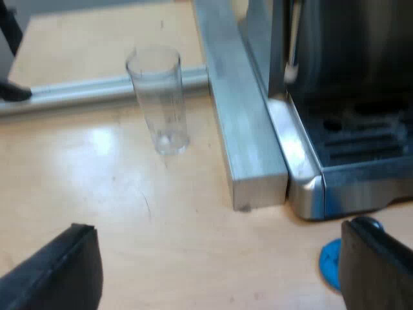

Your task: Grind coffee beans and then tamp

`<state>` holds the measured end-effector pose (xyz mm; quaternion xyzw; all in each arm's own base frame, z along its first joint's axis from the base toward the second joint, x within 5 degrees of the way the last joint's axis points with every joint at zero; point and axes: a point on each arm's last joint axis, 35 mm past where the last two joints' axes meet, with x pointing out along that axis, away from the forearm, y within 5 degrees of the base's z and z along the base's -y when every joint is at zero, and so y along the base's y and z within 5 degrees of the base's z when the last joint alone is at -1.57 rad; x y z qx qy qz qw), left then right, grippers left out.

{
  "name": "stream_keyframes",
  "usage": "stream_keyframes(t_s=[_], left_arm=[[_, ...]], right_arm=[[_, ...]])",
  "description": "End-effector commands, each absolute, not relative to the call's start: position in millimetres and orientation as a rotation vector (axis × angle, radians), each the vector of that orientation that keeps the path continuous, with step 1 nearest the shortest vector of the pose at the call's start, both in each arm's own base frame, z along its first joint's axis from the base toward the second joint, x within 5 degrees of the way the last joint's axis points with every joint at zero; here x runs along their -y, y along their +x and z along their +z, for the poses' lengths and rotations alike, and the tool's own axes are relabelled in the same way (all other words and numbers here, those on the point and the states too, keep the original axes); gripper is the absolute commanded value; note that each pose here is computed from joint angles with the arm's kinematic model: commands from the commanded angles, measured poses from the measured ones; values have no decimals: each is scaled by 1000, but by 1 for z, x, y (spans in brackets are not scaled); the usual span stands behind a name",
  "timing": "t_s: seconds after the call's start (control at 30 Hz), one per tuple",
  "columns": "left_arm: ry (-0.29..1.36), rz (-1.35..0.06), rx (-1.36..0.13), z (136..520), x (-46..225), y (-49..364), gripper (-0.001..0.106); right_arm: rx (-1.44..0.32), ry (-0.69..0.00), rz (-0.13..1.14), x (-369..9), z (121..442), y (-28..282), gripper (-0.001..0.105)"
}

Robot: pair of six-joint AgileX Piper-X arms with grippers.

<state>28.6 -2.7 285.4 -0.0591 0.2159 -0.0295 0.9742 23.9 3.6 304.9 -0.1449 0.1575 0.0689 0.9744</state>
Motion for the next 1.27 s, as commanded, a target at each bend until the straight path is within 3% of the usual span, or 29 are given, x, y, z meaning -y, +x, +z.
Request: stream_keyframes(t_s=[0.03,1.27], left_arm=[[-118,-48,-414,289,2,32,76],[-132,-88,-418,289,4,32,76]], right_arm=[[-349,-294,145,-3,298,30,33],[-370,-292,147,-3,289,34,33]])
